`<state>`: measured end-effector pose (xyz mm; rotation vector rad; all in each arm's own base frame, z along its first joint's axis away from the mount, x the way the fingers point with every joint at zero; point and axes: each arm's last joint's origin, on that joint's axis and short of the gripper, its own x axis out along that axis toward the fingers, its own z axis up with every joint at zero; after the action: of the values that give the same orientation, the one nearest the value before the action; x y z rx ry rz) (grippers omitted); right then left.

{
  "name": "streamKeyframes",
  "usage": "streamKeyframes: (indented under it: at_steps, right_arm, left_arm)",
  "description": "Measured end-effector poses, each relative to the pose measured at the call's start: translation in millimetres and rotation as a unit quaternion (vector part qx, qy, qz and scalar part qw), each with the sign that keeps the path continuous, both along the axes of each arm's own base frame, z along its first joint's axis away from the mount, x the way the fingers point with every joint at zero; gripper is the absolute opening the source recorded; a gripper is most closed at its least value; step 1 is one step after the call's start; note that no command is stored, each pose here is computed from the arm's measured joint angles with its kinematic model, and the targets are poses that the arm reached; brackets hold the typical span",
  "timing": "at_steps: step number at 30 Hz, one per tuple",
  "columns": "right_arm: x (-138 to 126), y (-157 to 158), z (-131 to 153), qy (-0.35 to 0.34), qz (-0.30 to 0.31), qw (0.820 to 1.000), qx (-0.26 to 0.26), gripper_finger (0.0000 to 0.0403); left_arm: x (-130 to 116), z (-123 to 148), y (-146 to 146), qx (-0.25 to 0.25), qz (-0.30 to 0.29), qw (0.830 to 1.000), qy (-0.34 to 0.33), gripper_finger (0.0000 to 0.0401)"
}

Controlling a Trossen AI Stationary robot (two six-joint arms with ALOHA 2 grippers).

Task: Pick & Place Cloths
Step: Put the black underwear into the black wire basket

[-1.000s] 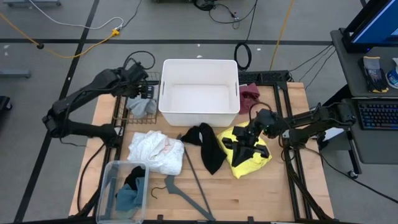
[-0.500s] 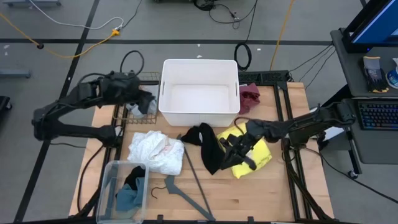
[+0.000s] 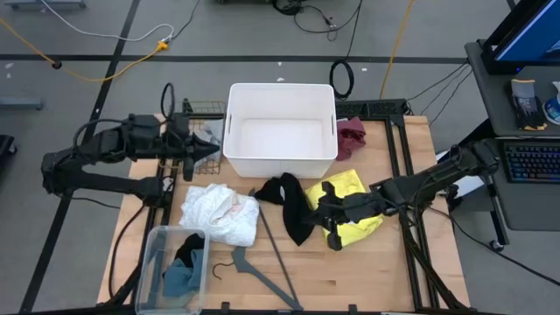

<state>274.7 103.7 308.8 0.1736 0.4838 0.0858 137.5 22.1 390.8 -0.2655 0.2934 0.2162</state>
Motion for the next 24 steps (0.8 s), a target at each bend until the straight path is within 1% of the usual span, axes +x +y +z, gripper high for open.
streamKeyframes:
  at_steps: [5,8,11,14,18,20,22,24]
  right_arm:
    - [5.5,2.0,-12.6,0.026,-0.048,0.999,0.002,0.0]
    - [14.5,4.2,-28.5,0.053,-0.067,0.996,-0.001,0.0]
    - [24.8,4.3,-45.8,0.082,-0.075,0.994,-0.008,0.0]
    - [33.4,0.0,-61.3,0.112,-0.071,0.991,-0.012,0.0]
    - [39.5,-12.1,-70.0,0.143,-0.067,0.987,0.011,0.0]
    - [44.0,-18.8,-71.9,0.145,-0.077,0.986,0.034,0.0]
    - [43.9,-24.1,-75.1,0.157,-0.089,0.983,0.042,0.0005]
    - [45.3,-26.9,-74.1,0.153,-0.097,0.982,0.05,0.0016]
  left_arm:
    - [-6.8,-12.6,-6.8,0.001,-0.027,0.999,-0.025,0.0016]
    - [-10.5,-18.8,-10.5,-0.008,-0.039,0.998,-0.041,0.001]
    - [-14.4,-23.5,-12.6,-0.011,-0.044,0.998,-0.046,0.0003]
    - [-15.9,-24.7,-13.6,-0.018,-0.045,0.998,-0.049,0.0011]
    - [-15.7,-24.5,-14.9,-0.017,-0.051,0.997,-0.049,0.002]
    - [-15.6,-24.6,-15.2,-0.015,-0.053,0.997,-0.049,0.0017]
    - [-15.8,-24.5,-15.5,-0.016,-0.054,0.997,-0.049,0.001]
    - [-15.7,-24.5,-15.9,-0.016,-0.056,0.997,-0.049,0.0004]
